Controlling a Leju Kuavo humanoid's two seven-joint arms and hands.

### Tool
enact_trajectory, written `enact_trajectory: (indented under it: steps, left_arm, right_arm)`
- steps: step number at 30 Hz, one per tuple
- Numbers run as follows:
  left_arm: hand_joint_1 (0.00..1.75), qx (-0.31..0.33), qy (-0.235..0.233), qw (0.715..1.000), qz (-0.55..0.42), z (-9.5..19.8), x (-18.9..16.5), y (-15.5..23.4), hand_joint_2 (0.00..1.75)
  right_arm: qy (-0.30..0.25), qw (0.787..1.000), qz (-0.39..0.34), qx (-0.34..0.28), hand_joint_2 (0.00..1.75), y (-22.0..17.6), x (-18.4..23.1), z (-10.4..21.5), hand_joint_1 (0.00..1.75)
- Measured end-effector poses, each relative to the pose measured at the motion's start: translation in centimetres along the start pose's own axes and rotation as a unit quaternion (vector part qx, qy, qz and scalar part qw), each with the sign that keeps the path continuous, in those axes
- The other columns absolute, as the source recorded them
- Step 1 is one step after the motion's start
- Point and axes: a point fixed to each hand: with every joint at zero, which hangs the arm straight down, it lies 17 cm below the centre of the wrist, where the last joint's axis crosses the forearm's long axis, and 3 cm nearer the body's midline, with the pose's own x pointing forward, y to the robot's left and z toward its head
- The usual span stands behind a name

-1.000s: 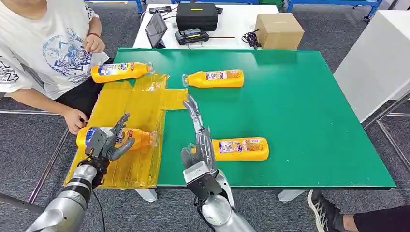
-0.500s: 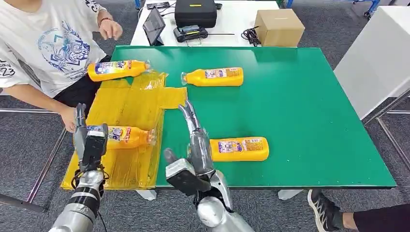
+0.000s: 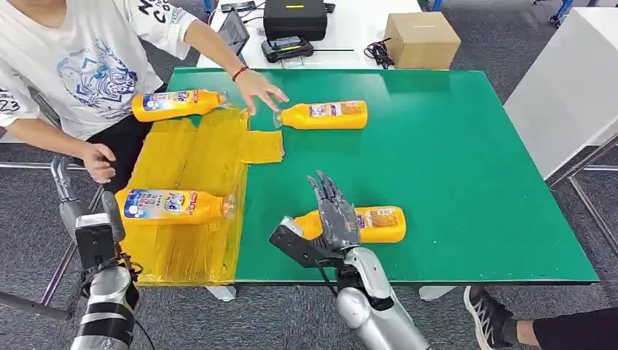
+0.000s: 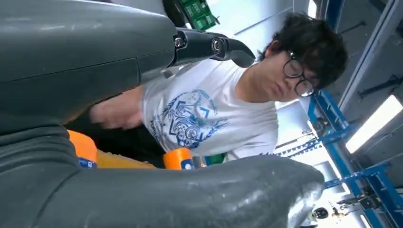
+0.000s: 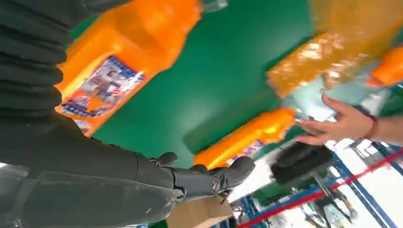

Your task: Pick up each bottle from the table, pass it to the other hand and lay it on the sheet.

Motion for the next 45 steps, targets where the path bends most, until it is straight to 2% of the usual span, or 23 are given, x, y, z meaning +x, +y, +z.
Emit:
enact_trajectory:
  steps: [4, 10, 11, 19, 26, 34, 45]
  left_arm:
    - [0.0, -0.006, 0.001, 1.0, -0.004, 0.5, -0.2, -0.1, 0.0]
    - [0.0, -0.015, 0.001, 1.0, -0.005, 0.9, -0.3, -0.3, 0.0]
    - [0.0, -0.018, 0.002, 1.0, -0.003, 1.0, -0.4, -0.4, 1.75]
    - [0.0, -0.047, 0.01, 0.999, -0.007, 2.3, -1.0, -1.9, 1.75]
    - [0.0, -0.088, 0.024, 0.996, -0.004, 4.1, -1.7, -4.7, 1.75]
    - [0.0, -0.103, 0.032, 0.994, -0.002, 4.5, -2.1, -5.9, 1.75]
    - [0.0, -0.121, 0.045, 0.992, -0.003, 5.6, -2.9, -6.8, 1.75]
  right_arm:
    - [0.03, 0.999, 0.017, 0.013, 1.75, -0.1, -3.2, 0.1, 0.0]
    - [0.047, 0.998, 0.028, 0.023, 1.75, -0.3, -5.4, 0.2, 0.0]
    - [0.05, 0.998, 0.028, 0.029, 1.75, -0.2, -5.7, 0.3, 0.0]
    - [0.077, 0.995, 0.017, 0.06, 1.75, 0.8, -9.1, 1.5, 0.0]
    - [0.104, 0.987, 0.014, 0.118, 1.75, 2.6, -11.6, 1.5, 0.0]
    - [0.118, 0.983, 0.026, 0.135, 1.75, 2.1, -13.8, 1.4, 0.0]
    - [0.141, 0.975, 0.06, 0.159, 1.75, -1.0, -17.5, 1.5, 0.0]
